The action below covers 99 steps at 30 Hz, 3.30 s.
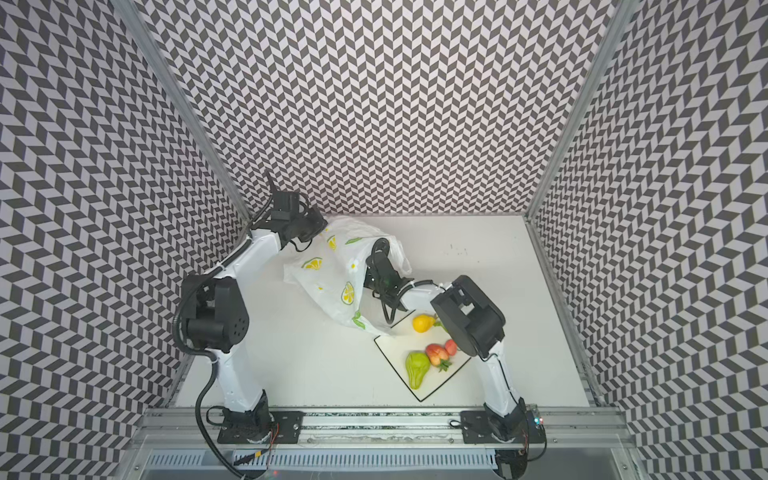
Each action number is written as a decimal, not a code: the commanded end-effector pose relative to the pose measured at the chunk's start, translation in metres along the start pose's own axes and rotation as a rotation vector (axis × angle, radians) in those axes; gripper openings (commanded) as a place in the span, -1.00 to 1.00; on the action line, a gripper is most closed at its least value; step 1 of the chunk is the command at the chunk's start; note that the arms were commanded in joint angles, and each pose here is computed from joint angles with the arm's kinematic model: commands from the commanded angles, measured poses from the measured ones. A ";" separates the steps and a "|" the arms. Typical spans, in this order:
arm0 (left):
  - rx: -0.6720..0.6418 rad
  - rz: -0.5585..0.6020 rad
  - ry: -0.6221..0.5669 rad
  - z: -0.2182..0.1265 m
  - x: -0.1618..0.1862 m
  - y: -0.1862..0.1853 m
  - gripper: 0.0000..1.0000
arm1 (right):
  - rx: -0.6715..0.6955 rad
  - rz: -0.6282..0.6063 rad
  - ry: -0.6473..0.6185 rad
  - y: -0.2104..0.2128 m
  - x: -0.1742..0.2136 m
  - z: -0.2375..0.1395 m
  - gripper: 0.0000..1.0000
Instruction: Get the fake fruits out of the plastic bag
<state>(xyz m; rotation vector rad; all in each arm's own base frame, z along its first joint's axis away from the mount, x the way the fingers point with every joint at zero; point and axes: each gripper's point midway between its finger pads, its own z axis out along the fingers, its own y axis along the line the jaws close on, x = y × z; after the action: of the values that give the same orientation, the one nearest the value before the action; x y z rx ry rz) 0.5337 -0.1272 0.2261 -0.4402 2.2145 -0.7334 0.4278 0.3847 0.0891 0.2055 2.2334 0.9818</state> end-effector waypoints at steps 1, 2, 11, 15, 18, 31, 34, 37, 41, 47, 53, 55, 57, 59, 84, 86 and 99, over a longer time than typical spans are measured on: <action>0.084 0.126 -0.067 -0.036 -0.004 -0.040 -1.00 | -0.007 -0.031 -0.020 0.006 -0.010 -0.015 0.59; 0.093 0.144 -0.069 -0.040 -0.002 -0.044 -1.00 | -0.004 -0.034 -0.017 0.006 -0.009 -0.016 0.59; 0.032 0.175 -0.024 -0.024 0.016 -0.016 -1.00 | 0.007 -0.039 0.007 0.001 -0.003 -0.014 0.60; -0.025 0.151 -0.030 -0.014 0.007 0.005 -0.67 | 0.006 -0.037 0.018 0.002 -0.002 -0.012 0.60; -0.039 0.151 -0.073 -0.020 -0.008 0.004 -0.05 | 0.003 -0.046 0.024 0.005 -0.002 -0.012 0.60; -0.110 0.219 -0.224 -0.110 -0.019 -0.043 0.82 | -0.036 -0.212 0.096 0.011 -0.009 -0.044 0.49; -0.114 0.232 -0.176 -0.125 0.015 -0.052 0.75 | -0.061 -0.252 0.150 0.016 -0.003 -0.053 0.44; -0.077 0.244 -0.101 -0.139 0.055 -0.066 0.66 | -0.104 -0.285 0.216 0.024 0.008 -0.060 0.31; -0.012 0.274 0.010 -0.154 0.111 -0.079 0.61 | -0.228 -0.262 0.279 0.046 0.019 -0.066 0.10; 0.113 0.338 0.100 -0.175 0.163 -0.085 0.64 | -0.344 -0.232 0.342 0.088 0.034 -0.064 -0.03; 0.143 0.364 0.129 -0.184 0.185 -0.093 0.74 | -0.287 -0.156 0.342 0.092 0.048 -0.046 0.03; 0.124 0.380 0.132 -0.182 0.193 -0.094 0.76 | -0.279 -0.119 0.347 0.090 0.050 -0.042 0.03; 0.079 0.376 0.138 -0.175 0.198 -0.083 0.77 | -0.279 -0.104 0.341 0.092 0.049 -0.041 0.03; 0.050 0.375 0.150 -0.167 0.204 -0.075 0.77 | -0.282 -0.099 0.340 0.097 0.049 -0.040 0.03; -0.017 0.390 0.198 -0.154 0.225 -0.048 -0.60 | -0.288 -0.030 0.371 0.101 0.051 -0.028 0.03; -0.024 0.392 0.188 -0.156 0.222 -0.047 -0.80 | -0.280 -0.035 0.371 0.097 0.051 -0.027 0.04; -0.098 0.471 0.221 -0.172 0.231 -0.016 -1.00 | -0.114 -0.216 0.349 0.046 0.044 -0.027 0.16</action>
<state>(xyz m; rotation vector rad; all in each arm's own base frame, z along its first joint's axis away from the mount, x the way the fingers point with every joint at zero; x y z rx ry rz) 0.2643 -0.2080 0.2191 0.0931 2.3927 -0.5156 0.3666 0.4260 0.1125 -0.2107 2.4536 1.1725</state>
